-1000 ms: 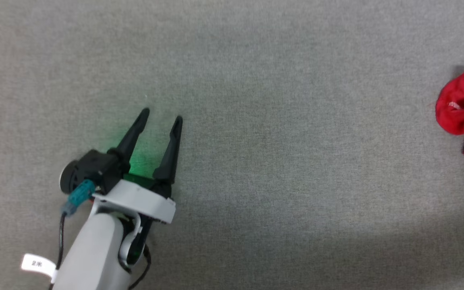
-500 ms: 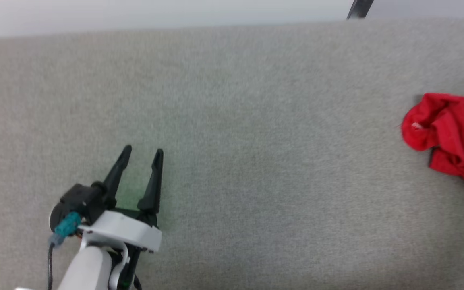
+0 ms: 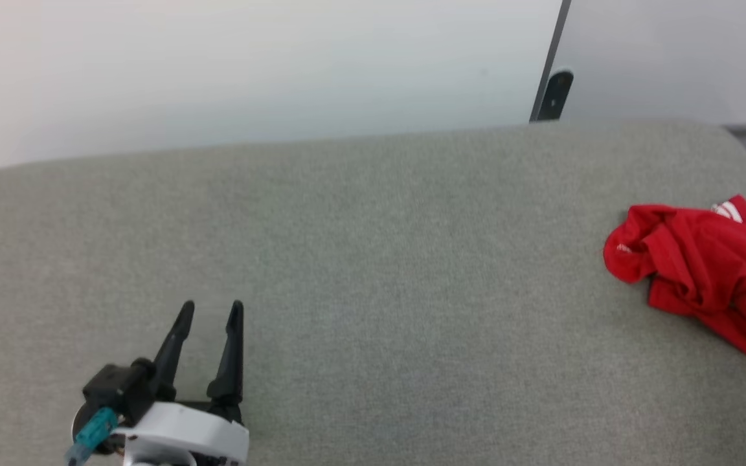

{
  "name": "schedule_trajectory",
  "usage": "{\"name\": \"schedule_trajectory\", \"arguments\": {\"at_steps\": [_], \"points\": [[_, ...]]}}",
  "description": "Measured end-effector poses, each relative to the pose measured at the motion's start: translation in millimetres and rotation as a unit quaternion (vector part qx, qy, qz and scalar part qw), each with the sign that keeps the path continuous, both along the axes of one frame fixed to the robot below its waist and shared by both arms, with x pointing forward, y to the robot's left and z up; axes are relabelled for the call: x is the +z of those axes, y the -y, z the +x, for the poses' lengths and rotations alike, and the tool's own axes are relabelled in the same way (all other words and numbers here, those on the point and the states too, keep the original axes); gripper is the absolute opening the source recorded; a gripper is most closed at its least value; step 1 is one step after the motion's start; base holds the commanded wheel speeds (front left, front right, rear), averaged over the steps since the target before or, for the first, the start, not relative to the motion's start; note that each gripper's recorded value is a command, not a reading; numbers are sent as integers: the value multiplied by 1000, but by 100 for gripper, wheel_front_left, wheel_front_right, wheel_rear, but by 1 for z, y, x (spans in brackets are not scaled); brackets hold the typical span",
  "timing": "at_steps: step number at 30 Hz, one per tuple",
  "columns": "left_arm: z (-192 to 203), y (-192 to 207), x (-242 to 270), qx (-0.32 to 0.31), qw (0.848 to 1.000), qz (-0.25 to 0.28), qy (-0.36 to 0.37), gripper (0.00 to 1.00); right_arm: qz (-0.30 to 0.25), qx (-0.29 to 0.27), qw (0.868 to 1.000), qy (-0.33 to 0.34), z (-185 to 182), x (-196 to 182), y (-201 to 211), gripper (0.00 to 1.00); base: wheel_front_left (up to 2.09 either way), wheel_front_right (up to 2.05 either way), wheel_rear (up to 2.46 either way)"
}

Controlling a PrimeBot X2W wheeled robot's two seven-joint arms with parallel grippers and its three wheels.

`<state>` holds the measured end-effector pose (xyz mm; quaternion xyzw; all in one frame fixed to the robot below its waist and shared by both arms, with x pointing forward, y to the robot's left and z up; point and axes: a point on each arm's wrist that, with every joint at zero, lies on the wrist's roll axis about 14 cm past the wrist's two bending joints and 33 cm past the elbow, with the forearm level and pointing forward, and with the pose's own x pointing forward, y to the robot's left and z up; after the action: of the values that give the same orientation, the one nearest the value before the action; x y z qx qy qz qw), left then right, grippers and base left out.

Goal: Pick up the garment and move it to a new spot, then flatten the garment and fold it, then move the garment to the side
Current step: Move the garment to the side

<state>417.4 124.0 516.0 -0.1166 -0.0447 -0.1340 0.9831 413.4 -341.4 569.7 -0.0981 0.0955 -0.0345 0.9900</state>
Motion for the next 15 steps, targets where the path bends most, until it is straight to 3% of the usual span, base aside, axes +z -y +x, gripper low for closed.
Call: {"name": "schedule_trajectory", "arguments": {"at_steps": [7,15], "points": [[-24,-19,16,34,999,-5,23,100,-7,65,989,135,-20,15,-41,100,0,0,0],[-48,-39,23,69,997,11,39,100,12,90,980,179,-36,-1,-86,100,0,0,0]]}}
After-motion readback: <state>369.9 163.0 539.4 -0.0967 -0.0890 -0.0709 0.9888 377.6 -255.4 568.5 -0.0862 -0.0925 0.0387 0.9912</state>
